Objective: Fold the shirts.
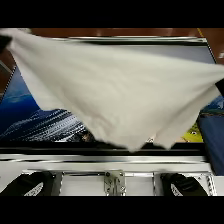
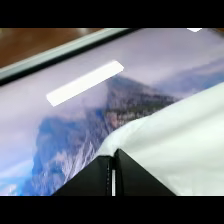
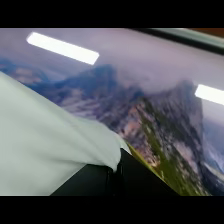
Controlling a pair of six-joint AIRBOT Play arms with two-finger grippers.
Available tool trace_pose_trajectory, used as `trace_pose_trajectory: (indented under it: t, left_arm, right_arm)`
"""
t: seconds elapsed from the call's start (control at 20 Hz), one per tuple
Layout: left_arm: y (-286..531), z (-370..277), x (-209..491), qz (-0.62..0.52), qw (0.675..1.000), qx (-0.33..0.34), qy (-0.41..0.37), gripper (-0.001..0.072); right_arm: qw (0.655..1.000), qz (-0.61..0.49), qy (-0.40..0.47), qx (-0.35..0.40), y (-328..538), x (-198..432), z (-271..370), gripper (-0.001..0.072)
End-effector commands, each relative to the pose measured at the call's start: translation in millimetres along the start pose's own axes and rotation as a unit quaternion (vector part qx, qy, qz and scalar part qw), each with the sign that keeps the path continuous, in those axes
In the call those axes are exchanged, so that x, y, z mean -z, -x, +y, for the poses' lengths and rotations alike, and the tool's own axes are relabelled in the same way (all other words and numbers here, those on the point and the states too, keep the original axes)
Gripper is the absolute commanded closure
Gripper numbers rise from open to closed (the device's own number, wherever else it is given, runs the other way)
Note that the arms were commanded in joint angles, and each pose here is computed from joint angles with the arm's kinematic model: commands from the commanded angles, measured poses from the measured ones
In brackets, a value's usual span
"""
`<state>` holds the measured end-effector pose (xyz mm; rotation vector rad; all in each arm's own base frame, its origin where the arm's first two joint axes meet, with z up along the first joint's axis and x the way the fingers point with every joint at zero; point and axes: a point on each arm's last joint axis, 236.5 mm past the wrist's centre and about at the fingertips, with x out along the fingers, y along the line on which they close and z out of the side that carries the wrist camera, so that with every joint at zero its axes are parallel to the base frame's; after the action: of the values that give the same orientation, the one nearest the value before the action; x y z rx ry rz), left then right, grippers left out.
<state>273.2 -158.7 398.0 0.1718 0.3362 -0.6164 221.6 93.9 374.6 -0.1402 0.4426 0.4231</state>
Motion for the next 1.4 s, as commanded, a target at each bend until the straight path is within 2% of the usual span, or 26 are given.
trace_pose_trajectory:
  t: [0.0, 0.1, 0.25, 0.4, 0.45, 0.5, 0.55, 0.7, 0.8, 0.9, 0.95, 1.0, 1.05, 1.15, 1.2, 1.35]
  left_arm:
    - [-19, 31, 90, 0.157, 0.986, -0.056, 0.022, 0.0672]
    - [-45, 32, 125, 0.192, 0.979, -0.053, 0.040, 0.0672]
    - [-79, 33, 181, 0.243, 0.966, -0.049, 0.070, 0.0672]
    - [-103, 25, 241, 0.296, 0.947, -0.043, 0.117, 0.0672]
    - [-110, 21, 257, 0.308, 0.942, -0.039, 0.132, 0.0672]
    - [-119, 17, 272, 0.317, 0.936, -0.035, 0.151, 0.0672]
    - [-125, 12, 285, 0.325, 0.930, -0.031, 0.169, 0.0672]
    - [-136, 2, 310, 0.354, 0.914, -0.018, 0.196, 0.0672]
    - [-138, 2, 311, 0.357, 0.913, -0.017, 0.197, 0.0672]
    - [-138, 2, 312, 0.357, 0.913, -0.017, 0.197, 0.0672]
    - [-138, 2, 311, 0.357, 0.913, -0.017, 0.197, 0.0672]
    - [-138, 2, 311, 0.357, 0.913, -0.017, 0.197, 0.0672]
    - [-138, 1, 311, 0.357, 0.913, -0.015, 0.199, 0.0672]
    - [-138, 1, 311, 0.357, 0.912, -0.015, 0.201, 0.0672]
    - [-138, 1, 311, 0.356, 0.912, -0.015, 0.201, 0.0672]
    - [-138, 0, 311, 0.356, 0.910, -0.019, 0.213, 0.0672]
  right_arm:
    - [0.992, 0.114, -0.009, 0.055, -24, 49, -31, 0.0649]
    - [0.981, 0.185, -0.057, -0.013, -68, 84, -2, 0.0649]
    - [0.937, 0.297, -0.131, -0.128, -138, 161, 53, 0.0648]
    - [0.912, 0.348, -0.184, -0.112, -211, 242, 55, 0.0640]
    - [0.904, 0.357, -0.218, -0.091, -234, 268, 52, 0.0500]
    - [0.894, 0.365, -0.249, -0.076, -253, 288, 50, 0.0278]
    - [0.885, 0.376, -0.264, -0.073, -267, 304, 51, 0.0240]
    - [0.889, 0.386, -0.238, -0.069, -285, 317, 38, 0.0239]
    - [0.896, 0.389, -0.207, -0.049, -265, 296, -1, 0.0042]
    - [0.897, 0.401, -0.182, 0.035, -225, 285, -77, 0.0043]
    - [0.885, 0.412, -0.188, 0.108, -193, 292, -127, 0.0074]
    - [0.865, 0.423, -0.217, 0.162, -162, 306, -163, 0.0137]
    - [0.838, 0.436, -0.273, 0.181, -135, 329, -179, 0.0149]
    - [0.786, 0.455, -0.404, 0.106, -113, 381, -149, 0.0090]
    - [0.765, 0.443, -0.463, 0.067, -115, 401, -128, 0.0085]
    - [0.748, 0.404, -0.527, 0.030, -140, 437, -93, 0.0076]
